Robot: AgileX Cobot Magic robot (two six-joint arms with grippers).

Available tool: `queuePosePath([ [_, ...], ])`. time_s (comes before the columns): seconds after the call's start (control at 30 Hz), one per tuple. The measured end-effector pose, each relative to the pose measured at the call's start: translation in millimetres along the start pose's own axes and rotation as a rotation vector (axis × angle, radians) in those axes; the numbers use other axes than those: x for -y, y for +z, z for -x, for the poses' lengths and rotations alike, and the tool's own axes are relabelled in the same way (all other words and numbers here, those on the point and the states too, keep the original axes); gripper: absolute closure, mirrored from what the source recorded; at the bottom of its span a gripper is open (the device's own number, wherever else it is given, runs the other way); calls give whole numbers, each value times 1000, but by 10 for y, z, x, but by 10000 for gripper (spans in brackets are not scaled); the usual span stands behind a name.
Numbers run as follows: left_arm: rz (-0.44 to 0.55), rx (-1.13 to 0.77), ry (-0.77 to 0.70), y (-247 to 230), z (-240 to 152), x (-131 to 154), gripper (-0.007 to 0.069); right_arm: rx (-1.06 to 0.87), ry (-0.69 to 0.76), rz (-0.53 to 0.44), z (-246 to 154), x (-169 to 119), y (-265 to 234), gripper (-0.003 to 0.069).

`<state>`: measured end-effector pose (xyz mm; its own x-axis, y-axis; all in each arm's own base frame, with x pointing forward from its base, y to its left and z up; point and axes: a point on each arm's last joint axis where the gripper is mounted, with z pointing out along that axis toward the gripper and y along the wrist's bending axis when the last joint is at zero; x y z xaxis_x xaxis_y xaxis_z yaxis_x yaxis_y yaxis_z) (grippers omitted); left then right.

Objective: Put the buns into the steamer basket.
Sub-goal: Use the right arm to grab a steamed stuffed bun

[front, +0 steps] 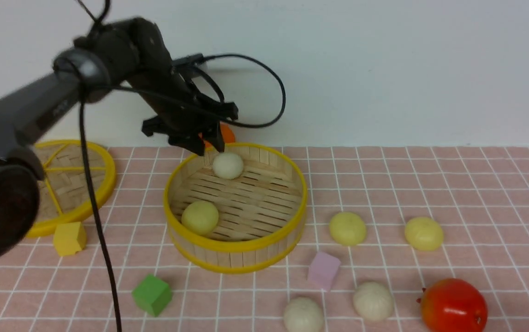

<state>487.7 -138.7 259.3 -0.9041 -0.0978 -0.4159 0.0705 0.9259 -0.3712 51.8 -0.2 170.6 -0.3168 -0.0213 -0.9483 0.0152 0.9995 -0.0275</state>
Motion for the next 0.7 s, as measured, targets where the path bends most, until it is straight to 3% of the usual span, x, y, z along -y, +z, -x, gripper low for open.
queuePosePath([
  [0.1, 7, 20, 35, -557, 19, 83, 195, 0, 0, 0, 0, 0, 0, 417],
  [0.27, 26, 88, 79, -1324, -41, 237, 209, 0, 0, 0, 0, 0, 0, 417],
  [0.43, -1, 202, 52, -1969, -162, 376, 318, 0, 0, 0, 0, 0, 0, 417],
  [0.5, -17, 228, 49, -2211, -280, 416, 410, 0, 0, 0, 0, 0, 0, 417],
  [0.6, -35, 260, 56, -2617, -586, 446, 540, 0, 0, 0, 0, 0, 0, 417],
  [0.7, -46, 274, 64, -2915, -936, 430, 613, 0, 0, 0, 0, 0, 0, 417],
])
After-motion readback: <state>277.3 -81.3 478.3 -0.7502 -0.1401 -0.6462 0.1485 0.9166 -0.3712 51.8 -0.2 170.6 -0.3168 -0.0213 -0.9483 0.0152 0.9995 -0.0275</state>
